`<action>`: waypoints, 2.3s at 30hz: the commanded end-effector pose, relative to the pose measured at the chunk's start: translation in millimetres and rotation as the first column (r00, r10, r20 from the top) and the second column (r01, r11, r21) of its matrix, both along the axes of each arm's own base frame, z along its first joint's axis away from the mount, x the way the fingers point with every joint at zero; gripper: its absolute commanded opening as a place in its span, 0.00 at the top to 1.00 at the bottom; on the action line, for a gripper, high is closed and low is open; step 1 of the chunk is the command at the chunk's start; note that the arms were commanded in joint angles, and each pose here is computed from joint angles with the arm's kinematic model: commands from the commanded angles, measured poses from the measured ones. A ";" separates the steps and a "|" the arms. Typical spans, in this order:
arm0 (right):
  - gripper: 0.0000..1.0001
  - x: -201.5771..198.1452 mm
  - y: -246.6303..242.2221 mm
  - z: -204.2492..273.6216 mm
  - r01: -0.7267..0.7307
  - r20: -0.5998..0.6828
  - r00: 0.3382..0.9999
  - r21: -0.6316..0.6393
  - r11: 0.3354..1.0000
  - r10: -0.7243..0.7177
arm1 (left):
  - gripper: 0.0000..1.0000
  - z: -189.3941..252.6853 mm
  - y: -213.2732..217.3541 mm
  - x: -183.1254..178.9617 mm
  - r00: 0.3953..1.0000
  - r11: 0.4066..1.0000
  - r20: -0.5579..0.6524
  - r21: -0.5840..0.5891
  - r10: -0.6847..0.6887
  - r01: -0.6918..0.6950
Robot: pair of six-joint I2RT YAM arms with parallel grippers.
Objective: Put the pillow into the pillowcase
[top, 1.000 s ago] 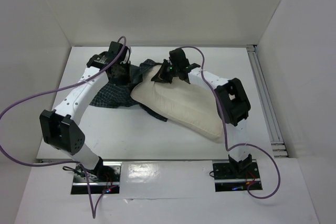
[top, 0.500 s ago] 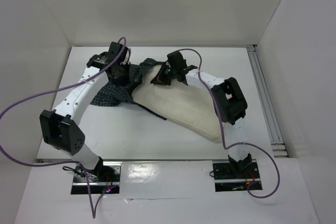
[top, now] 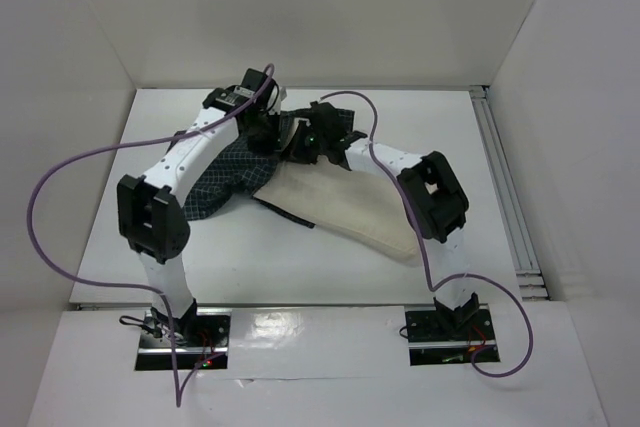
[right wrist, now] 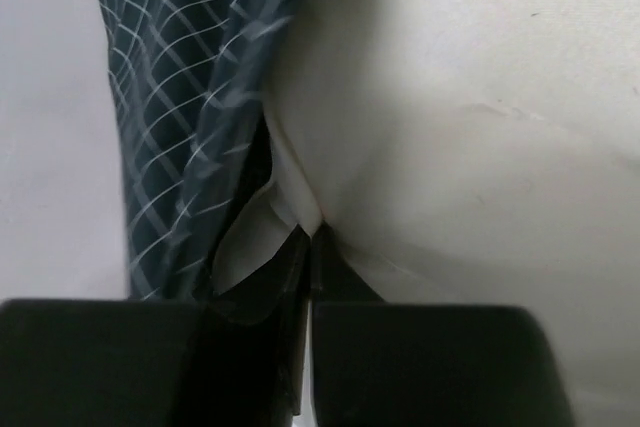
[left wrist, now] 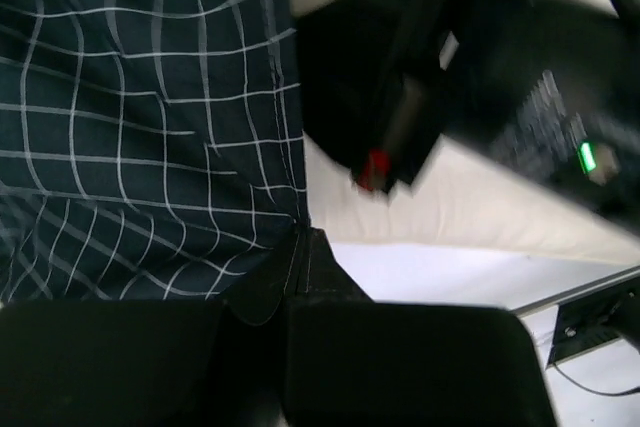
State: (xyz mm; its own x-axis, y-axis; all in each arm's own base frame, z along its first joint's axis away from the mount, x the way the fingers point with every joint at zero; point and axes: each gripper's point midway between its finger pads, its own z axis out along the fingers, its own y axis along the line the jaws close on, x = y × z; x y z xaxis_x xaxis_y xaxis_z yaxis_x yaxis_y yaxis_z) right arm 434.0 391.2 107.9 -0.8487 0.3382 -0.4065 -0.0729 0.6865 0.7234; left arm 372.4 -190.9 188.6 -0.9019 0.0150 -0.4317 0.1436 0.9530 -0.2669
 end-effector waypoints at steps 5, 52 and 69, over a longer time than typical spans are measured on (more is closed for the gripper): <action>0.27 -3.6 -68.1 58.8 0.086 0.199 0.978 -0.106 0.991 -0.064 | 1.00 -17.3 -1.8 14.1 0.999 0.999 -0.052 0.050 0.010 -0.008; 0.15 9.6 -150.0 16.1 -0.116 0.106 0.978 -0.438 0.892 0.179 | 0.37 -8.2 -10.0 18.7 0.955 0.957 -0.109 -0.067 0.275 -0.283; 0.04 74.5 -88.6 -14.3 -0.301 0.261 0.874 -0.371 0.878 0.410 | 0.17 -72.2 0.7 51.5 0.866 0.877 -0.143 0.108 0.480 -0.468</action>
State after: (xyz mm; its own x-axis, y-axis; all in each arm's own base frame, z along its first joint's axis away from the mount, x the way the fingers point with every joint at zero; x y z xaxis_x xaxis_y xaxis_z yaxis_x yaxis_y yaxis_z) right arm 490.6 280.9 64.6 -0.7675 -0.1584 -0.6212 -0.4464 0.8276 0.3405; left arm 411.6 -188.8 113.1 -0.8789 -0.3915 -0.2725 -0.3517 0.9178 -0.1842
